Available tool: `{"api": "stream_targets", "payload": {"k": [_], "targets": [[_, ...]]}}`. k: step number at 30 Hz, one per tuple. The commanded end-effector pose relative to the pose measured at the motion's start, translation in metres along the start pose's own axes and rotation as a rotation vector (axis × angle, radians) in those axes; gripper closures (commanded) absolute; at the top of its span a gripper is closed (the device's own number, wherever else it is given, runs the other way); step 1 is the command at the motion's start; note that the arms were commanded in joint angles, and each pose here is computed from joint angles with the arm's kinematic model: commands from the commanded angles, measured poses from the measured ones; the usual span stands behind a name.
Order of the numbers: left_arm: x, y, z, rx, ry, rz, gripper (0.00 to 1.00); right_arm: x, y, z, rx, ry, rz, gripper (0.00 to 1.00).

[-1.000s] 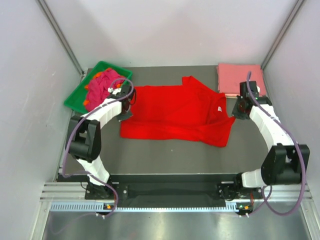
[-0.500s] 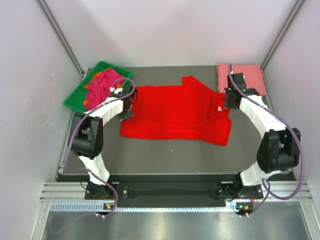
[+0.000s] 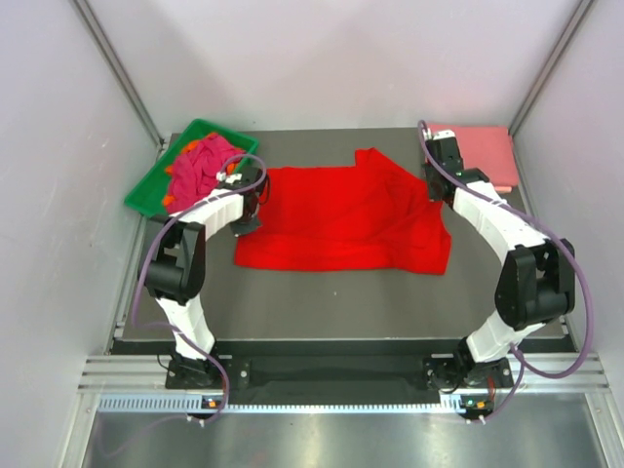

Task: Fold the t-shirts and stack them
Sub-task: Fold the tshirt

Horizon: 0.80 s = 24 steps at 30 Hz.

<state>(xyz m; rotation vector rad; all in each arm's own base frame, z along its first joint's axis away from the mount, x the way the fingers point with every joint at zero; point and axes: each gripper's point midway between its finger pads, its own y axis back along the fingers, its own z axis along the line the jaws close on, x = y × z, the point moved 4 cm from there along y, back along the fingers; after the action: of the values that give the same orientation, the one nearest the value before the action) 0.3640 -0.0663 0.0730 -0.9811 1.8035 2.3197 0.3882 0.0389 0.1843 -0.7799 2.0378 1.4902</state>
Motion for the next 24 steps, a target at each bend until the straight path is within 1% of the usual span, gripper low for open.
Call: {"api": "stream_targets", "payload": {"k": [1, 3, 9, 15, 24], "targets": [[-0.017, 0.002, -0.003, 0.001, 0.047, -0.059, 1.0, -0.033, 0.002, -0.004, 0.05, 0.026, -0.137, 1.0], [-0.016, 0.001, -0.003, 0.0, 0.052, -0.057, 1.0, -0.029, -0.003, -0.003, 0.059, 0.056, -0.134, 1.0], [-0.017, -0.002, -0.004, -0.004, 0.059, -0.047, 1.0, -0.032, -0.013, -0.006, 0.114, 0.078, -0.145, 1.0], [-0.021, -0.002, -0.005, -0.002, 0.079, -0.047, 1.0, -0.032, -0.01, 0.003, 0.062, 0.078, -0.161, 1.0], [-0.035, 0.012, -0.003, 0.015, 0.146, -0.104, 1.0, -0.025, -0.012, 0.006, 0.056, 0.109, -0.112, 1.0]]}}
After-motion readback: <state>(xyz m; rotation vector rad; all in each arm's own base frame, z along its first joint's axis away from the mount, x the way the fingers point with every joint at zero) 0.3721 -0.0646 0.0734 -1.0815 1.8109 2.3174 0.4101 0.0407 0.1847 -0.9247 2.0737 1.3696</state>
